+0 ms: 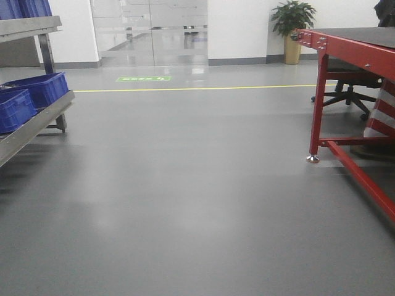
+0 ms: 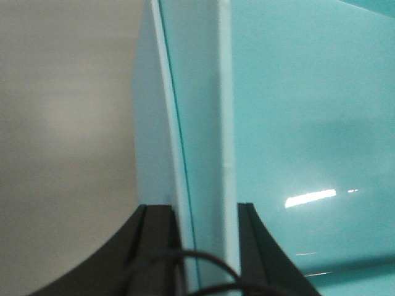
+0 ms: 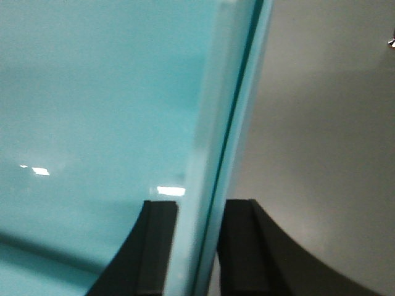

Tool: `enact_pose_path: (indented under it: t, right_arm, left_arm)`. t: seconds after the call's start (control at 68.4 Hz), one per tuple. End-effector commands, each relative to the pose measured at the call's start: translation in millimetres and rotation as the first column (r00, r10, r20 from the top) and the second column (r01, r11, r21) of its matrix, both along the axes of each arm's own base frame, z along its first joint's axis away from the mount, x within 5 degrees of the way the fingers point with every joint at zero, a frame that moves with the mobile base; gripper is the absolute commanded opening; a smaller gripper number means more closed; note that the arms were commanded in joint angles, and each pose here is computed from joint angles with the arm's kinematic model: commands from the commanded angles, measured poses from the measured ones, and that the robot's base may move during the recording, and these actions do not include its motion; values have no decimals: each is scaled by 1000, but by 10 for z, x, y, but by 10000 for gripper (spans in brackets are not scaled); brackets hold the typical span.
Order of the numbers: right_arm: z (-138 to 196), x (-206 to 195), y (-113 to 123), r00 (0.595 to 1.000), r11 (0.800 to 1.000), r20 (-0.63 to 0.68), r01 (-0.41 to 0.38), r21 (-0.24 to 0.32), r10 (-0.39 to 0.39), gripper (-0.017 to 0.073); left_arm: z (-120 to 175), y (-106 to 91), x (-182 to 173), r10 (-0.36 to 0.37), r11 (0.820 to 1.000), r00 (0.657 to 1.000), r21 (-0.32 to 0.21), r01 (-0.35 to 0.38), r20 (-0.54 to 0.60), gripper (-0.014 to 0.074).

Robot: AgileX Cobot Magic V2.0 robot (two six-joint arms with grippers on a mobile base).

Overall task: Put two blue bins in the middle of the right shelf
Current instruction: 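Drive along the open aisle carrying the teal bin in both grippers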

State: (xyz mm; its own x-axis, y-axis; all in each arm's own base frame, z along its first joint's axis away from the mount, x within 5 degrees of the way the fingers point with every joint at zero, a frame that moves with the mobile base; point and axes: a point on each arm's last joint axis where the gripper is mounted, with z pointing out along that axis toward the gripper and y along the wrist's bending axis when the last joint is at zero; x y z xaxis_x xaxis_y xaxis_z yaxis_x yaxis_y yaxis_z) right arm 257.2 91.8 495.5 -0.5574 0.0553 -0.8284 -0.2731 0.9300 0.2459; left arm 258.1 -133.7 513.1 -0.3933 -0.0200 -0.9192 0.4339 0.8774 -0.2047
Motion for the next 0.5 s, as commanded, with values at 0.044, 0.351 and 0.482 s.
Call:
enact_pose_path:
  t: [0.044, 0.351, 0.482]
  right_arm:
    - [91, 0, -24, 997, 1000, 80, 6, -3, -6, -155]
    - [93, 1, -24, 997, 1000, 82, 6, -2, -6, -155]
    - [93, 1, -24, 997, 1000, 82, 6, -2, -6, -155]
  left_arm:
    - [251, 29, -111, -1, 992, 992, -127, 17, 125, -111]
    - [251, 29, -111, -1, 992, 992, -127, 17, 125, -111]
    - [251, 29, -111, -1, 992, 992, -127, 17, 125, -111]
